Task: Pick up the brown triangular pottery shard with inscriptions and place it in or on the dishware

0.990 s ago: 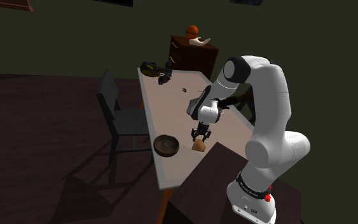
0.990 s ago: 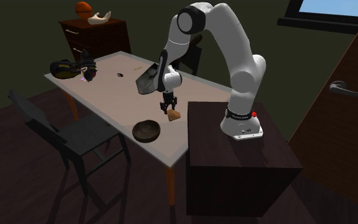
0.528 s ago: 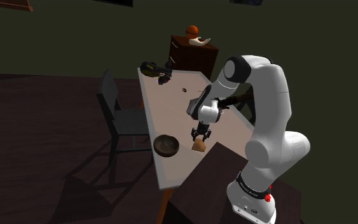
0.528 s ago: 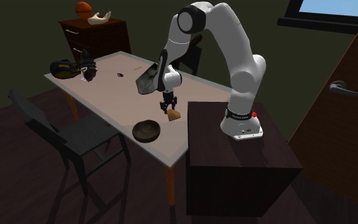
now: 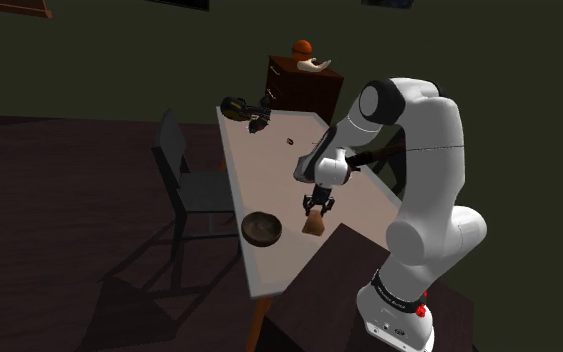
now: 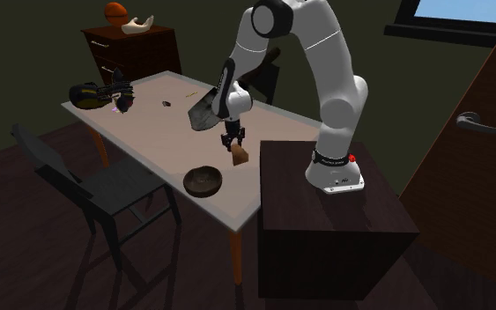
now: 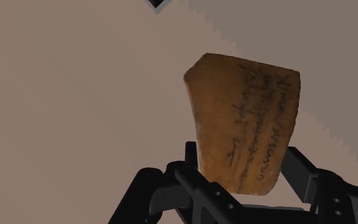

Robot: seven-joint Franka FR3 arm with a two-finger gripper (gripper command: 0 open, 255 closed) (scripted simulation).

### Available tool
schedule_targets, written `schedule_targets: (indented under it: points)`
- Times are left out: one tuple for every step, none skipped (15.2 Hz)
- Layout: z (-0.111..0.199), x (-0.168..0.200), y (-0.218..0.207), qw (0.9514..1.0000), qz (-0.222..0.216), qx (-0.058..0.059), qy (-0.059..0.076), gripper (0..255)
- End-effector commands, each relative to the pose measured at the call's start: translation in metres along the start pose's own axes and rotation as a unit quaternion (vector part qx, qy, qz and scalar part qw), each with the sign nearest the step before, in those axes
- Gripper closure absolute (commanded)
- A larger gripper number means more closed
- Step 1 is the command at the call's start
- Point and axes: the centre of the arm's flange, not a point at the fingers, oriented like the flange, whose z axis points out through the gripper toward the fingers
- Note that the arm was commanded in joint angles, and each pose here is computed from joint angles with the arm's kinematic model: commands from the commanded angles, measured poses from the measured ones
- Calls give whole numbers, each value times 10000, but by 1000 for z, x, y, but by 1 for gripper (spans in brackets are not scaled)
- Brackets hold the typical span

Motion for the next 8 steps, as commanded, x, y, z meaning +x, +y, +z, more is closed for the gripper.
schedule_targets:
  points:
    - [-10, -2, -1, 10000, 1, 0, -1, 255]
    - [-15, -3, -1, 10000, 1, 0, -1, 255]
    - [-20, -4, -2, 10000, 1, 0, -1, 255]
    - [-25, -4, -2, 10000, 1, 0, -1, 255]
    - [-31, -5, -2, 10000, 1, 0, -1, 255]
    - [-36, -6, -3, 10000, 1, 0, -1, 255]
    - [-41, -6, -3, 10000, 1, 0, -1, 255]
    - [-46, -7, -3, 10000, 1, 0, -1, 255]
